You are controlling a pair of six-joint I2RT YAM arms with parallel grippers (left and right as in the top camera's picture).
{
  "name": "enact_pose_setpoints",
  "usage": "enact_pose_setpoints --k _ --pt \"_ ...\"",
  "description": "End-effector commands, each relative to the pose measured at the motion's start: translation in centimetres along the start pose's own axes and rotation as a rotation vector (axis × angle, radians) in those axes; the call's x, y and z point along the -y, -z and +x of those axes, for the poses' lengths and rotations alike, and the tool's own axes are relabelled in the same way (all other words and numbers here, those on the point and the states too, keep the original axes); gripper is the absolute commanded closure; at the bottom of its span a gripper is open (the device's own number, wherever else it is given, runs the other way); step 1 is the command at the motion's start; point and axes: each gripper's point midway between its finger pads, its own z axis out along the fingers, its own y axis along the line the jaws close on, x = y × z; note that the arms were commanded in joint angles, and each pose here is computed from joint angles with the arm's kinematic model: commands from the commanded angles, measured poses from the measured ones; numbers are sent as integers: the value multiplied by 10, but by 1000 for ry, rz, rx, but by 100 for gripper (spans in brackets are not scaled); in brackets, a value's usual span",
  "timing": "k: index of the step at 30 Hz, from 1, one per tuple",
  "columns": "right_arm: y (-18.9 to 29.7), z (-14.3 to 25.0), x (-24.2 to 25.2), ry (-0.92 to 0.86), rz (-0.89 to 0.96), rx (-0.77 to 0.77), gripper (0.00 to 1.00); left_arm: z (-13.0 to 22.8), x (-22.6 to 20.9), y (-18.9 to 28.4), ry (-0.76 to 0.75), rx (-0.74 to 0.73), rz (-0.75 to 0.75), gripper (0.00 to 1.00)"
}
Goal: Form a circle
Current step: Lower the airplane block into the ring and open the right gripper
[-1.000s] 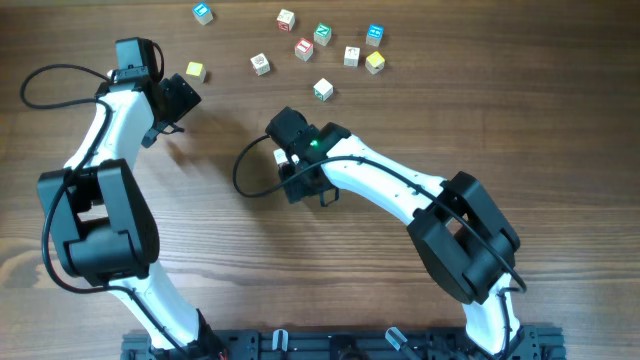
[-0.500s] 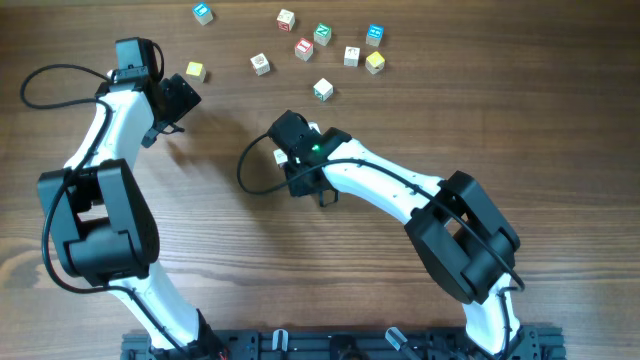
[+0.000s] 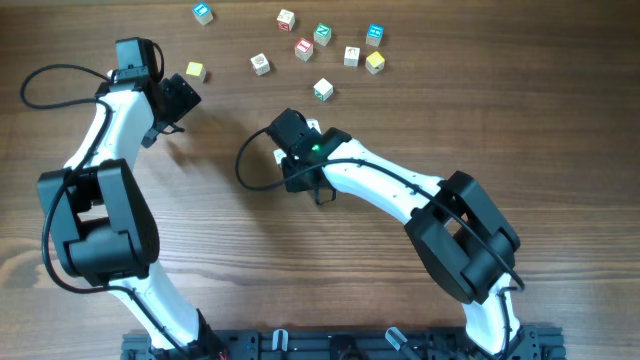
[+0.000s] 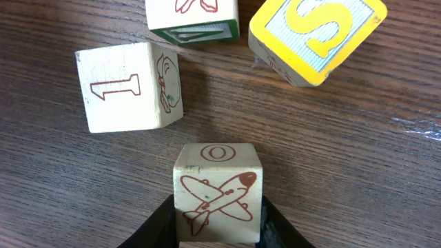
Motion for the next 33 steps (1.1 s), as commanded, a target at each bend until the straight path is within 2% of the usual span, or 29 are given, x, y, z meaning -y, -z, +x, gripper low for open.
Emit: enact_pose_setpoints --k 1,13,20,21,23,27,31,33 --pt "-6 0 8 7 41 6 67 -8 4 8 -4 23 16 0" --pt "-6 -1 8 6 41 16 67 -8 4 8 -4 23 16 0" --pt "-6 -1 7 5 35 13 45 -8 4 8 -4 23 16 0" --pt "-6 -1 7 5 34 15 45 -8 4 8 -4 23 16 0" --pt "-6 -3 6 5 29 22 51 -8 4 8 -4 23 16 0" --pt "-6 -5 5 4 24 31 53 -8 4 8 -4 23 16 0" --pt "-6 -5 4 4 24 31 62 -8 4 8 -4 23 16 0" --pt "-6 -6 4 3 23 32 62 -8 4 8 -4 23 16 0"
